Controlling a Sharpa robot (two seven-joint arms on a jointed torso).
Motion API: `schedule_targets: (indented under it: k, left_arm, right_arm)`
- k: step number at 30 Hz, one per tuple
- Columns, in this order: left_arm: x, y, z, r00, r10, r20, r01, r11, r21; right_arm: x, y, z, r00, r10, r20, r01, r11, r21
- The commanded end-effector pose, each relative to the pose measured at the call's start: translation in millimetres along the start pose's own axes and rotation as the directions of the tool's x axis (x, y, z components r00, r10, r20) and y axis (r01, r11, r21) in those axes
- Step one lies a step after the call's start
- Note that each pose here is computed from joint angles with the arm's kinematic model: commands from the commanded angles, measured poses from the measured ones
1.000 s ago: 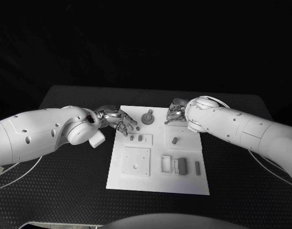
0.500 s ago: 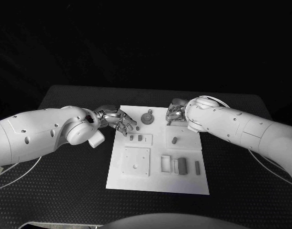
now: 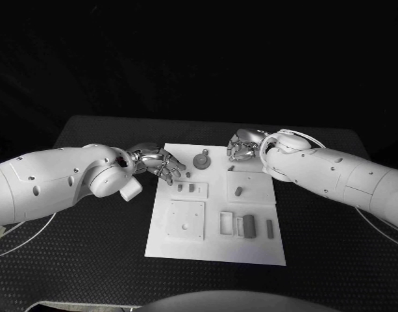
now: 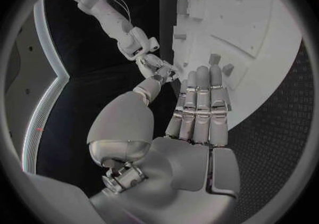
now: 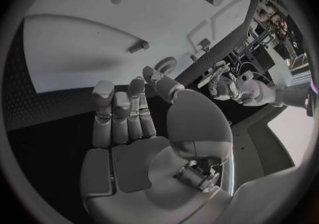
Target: Assemble the parts on the task board
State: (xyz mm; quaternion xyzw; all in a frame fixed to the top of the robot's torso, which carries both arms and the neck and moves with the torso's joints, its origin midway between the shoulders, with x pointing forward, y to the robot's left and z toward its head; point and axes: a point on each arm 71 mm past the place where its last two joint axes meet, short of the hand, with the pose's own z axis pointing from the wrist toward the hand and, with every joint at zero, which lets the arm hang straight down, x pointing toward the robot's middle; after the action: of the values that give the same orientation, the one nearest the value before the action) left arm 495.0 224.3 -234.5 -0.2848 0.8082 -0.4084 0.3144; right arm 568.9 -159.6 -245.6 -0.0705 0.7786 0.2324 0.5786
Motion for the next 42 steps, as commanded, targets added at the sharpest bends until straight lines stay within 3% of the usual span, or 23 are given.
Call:
schedule_targets:
  k: [1,10,22,30,42]
  left_arm:
    - [1.4,-1.9,-0.1,1.000,0.001,-0.006,-0.001,1.000,0.016]
    - [1.4,-1.8,-0.5,1.000,0.001,-0.006,-0.001,1.000,0.016]
    - [1.4,-1.9,-0.4,1.000,0.002,-0.006,-0.002,1.000,0.017]
    - [2.1,-2.4,0.2,1.000,0.003,-0.010,-0.003,1.000,0.018]
    - [2.7,-2.9,1.0,1.000,0.004,-0.014,-0.004,1.000,0.019]
  right_arm:
    - [-2.7,11,-2.0,0.989,-0.144,0.042,0.149,0.977,-0.152]
    - [6.6,5,-4.8,0.956,-0.294,0.015,0.291,0.937,-0.194]
    - [23.8,1,-6.8,0.928,-0.371,-0.041,0.354,0.908,-0.223]
    - [24.2,7,-4.4,0.930,-0.368,-0.007,0.356,0.905,-0.232]
    - [26.2,12,0.3,0.928,-0.371,-0.015,0.358,0.906,-0.227]
